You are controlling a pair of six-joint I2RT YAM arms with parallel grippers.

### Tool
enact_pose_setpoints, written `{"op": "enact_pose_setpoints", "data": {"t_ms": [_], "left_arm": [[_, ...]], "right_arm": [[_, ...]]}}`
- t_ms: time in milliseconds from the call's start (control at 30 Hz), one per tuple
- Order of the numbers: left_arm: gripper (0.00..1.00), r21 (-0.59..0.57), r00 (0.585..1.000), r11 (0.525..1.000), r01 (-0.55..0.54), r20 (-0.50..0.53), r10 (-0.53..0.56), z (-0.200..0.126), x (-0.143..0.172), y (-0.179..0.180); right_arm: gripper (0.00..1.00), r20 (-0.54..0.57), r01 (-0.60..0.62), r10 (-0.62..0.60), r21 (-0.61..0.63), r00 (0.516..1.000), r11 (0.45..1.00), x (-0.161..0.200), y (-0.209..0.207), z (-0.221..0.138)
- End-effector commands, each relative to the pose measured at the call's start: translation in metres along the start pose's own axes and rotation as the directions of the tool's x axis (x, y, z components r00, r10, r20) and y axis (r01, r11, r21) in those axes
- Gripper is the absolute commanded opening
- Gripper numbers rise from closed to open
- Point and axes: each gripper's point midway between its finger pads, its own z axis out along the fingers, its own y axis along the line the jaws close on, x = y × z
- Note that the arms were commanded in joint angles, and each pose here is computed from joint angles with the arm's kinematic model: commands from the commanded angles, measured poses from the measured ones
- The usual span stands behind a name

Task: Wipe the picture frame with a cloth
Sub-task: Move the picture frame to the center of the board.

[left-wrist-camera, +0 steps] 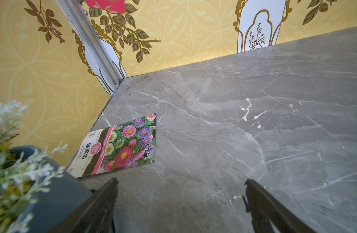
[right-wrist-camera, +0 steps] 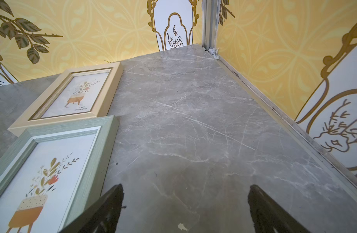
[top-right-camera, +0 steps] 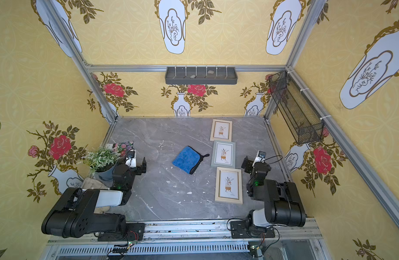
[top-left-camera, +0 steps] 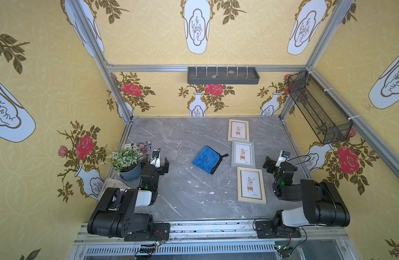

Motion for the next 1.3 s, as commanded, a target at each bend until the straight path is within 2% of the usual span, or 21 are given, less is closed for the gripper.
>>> {"op": "enact_pose_setpoints", "data": {"t_ms": [0, 767, 900, 967, 1067, 1200, 1267], "left_arm": [[1.00, -0.008, 1.000, 1.000, -0.002, 0.010, 0.002, 0.001, -0.003, 0.002], [1.00, -0.025, 1.000, 1.000, -0.001, 0.022, 0.002, 0.000, -0.005, 0.005], [1.00, -0.043, 0.999, 0.999, -0.029, 0.026, 0.030, -0.003, -0.023, 0.001], [1.00, -0.024, 0.997, 0.996, -0.081, 0.004, 0.081, -0.006, -0.033, -0.009], [1.00, -0.028, 0.988, 0.988, -0.149, 0.047, 0.150, -0.015, -0.056, -0.022], [1.00, -0.023, 0.992, 0.997, -0.073, 0.102, 0.075, -0.029, -0.095, -0.028], [1.00, -0.019, 0.997, 0.998, 0.058, 0.058, -0.057, -0.035, -0.106, -0.022]], "right_arm": [[0.98, 0.038, -0.003, 0.003, -0.006, 0.999, 1.000, -0.010, 0.001, -0.001], [0.98, 0.041, -0.003, 0.004, -0.006, 0.999, 1.000, -0.010, 0.001, -0.001], [0.98, 0.083, 0.038, -0.034, -0.042, 0.996, 0.998, -0.024, 0.011, -0.012], [0.98, 0.108, 0.059, -0.054, -0.039, 0.993, 0.998, -0.034, 0.016, -0.023], [0.97, 0.157, 0.096, -0.089, -0.038, 0.984, 0.995, -0.052, 0.026, -0.037], [0.98, 0.201, 0.055, -0.034, -0.101, 0.979, 0.993, -0.082, 0.042, -0.053], [0.98, 0.217, 0.008, 0.021, -0.134, 0.976, 0.991, -0.101, 0.046, -0.063]]}}
